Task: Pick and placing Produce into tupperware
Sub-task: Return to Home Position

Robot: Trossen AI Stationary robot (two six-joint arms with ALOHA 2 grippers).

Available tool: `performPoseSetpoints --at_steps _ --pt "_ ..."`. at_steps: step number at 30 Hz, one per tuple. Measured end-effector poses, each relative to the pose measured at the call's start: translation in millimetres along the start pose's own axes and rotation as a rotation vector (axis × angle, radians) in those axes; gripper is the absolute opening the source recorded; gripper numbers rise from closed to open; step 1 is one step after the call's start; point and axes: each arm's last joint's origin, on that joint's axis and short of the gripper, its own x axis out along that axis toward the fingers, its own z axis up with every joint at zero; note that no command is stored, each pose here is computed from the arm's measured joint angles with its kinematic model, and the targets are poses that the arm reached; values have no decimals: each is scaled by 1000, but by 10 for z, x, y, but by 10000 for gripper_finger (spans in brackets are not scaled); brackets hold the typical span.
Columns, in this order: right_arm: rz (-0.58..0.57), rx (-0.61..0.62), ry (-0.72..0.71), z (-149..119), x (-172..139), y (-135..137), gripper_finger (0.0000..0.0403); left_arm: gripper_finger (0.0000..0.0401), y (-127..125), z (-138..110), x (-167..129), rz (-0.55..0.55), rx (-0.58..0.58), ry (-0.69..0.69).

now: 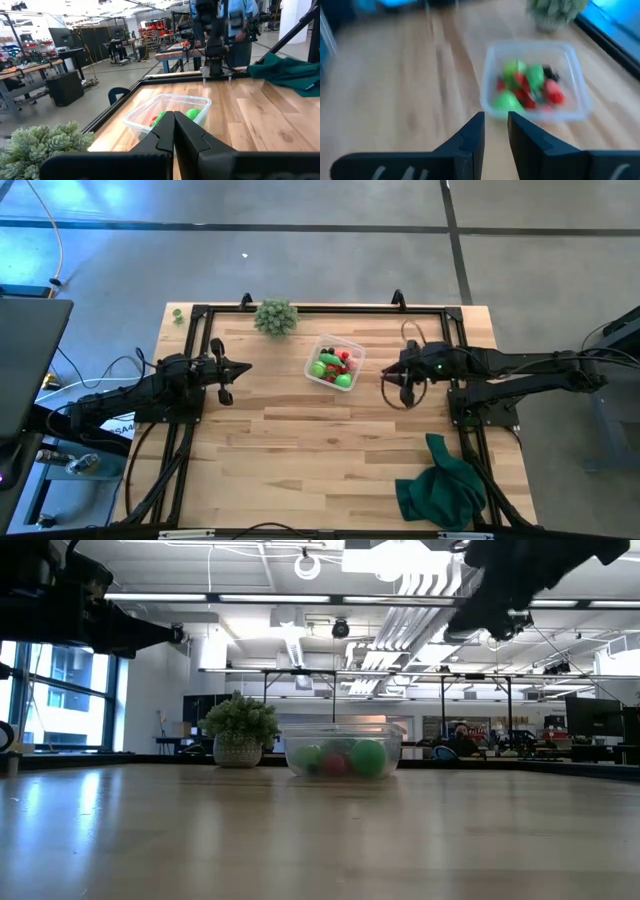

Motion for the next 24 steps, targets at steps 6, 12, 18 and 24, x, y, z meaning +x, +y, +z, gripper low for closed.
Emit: performPoseSetpoints --at_steps 6,12,18,24 --pt "74 466 -309 299 -47 16 75 1 0 1 0 0 0 -1" --pt "211 370 -745 677 -354 33 75 1 0 2 0 0 0 -1" --pt "175 146 -1004 855 -1227 -29 75 1 0 2 0 1 1 -1" --pt "97 86 -1099 601 -1912 -86 34 1 0 2 0 0 1 -1"
